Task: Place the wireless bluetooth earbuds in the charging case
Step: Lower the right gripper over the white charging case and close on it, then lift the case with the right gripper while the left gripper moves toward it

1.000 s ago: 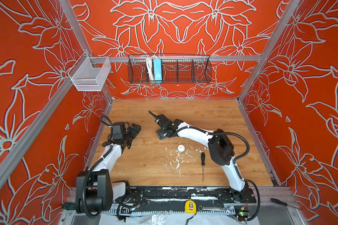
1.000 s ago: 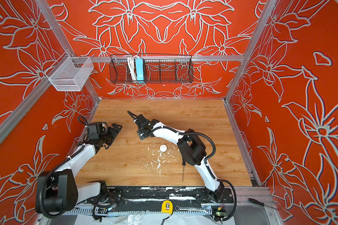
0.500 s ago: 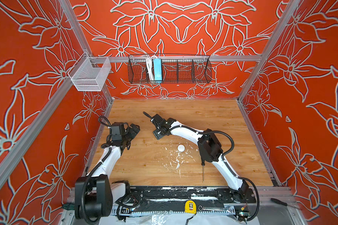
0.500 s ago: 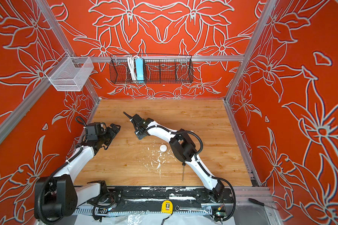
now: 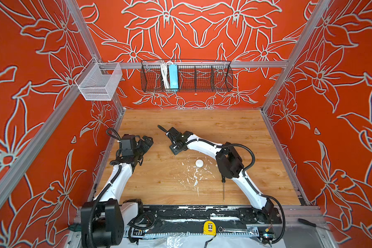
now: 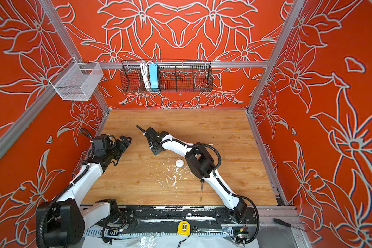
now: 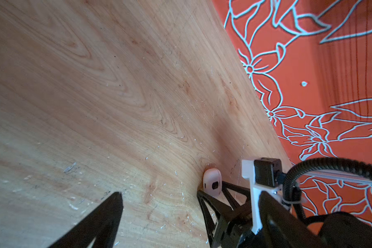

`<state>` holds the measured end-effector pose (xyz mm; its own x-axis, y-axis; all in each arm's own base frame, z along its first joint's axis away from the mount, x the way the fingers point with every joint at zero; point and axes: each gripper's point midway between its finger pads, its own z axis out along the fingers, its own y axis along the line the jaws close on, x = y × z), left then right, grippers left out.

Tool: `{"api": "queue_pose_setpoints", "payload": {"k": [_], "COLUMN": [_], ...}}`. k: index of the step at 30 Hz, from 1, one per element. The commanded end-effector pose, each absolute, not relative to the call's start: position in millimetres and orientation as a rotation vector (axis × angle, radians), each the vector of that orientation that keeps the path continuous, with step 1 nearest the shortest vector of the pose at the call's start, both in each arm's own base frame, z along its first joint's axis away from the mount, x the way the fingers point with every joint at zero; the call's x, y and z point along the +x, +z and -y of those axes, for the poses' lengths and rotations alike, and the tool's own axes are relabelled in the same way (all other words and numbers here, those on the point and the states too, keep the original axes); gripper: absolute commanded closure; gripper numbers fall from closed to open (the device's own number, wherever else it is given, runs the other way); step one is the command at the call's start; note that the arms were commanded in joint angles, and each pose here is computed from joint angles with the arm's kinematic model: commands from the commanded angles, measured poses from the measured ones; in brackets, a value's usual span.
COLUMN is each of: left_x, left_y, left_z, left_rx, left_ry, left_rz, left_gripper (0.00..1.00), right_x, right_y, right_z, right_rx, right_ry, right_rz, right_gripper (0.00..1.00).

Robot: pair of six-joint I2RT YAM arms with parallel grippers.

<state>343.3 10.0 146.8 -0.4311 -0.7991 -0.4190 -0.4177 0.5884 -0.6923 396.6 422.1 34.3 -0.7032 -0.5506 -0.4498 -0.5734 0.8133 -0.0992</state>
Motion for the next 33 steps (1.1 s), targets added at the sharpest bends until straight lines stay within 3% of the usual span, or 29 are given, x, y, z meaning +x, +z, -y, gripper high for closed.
{"api": "queue_pose_setpoints", "payload": {"k": [1,11,21,25,30,33], "left_x": [341,344,347,358,376,383], "left_y": [151,150,145,149,150,151], "left_z": [-13,-9,-6,1,25,35], "left_rx": [-0.959,-0.948,-0.949,-0.898,-0.808,-0.784], "left_ry": [-0.632,-0.657,-0.681,-0.755,-0.956,-1.039], "left_rz": [-2.047,-2.056,-2.069,-2.034,-2.031,-2.066], "left_gripper": [0.03,0.03,0.03,0.03,0.02,0.00], "right_x": [395,394,395,398,377,356], "right_y": [15,6,21,66,157,206], "right_z": [-417,-420,-420,-414,-394,-355], "right_rx": [-0.869,-0.886,-0.868,-0.842,-0.784,-0.701], "right_ry": [0.002,0.008,0.010,0.030,0.161,0.114], "right_rz": [-2.552,-2.565,-2.530,-2.423,-2.201,-2.105], "right_gripper": [0.33,0.42,0.66,0.71,0.71,0.81]}}
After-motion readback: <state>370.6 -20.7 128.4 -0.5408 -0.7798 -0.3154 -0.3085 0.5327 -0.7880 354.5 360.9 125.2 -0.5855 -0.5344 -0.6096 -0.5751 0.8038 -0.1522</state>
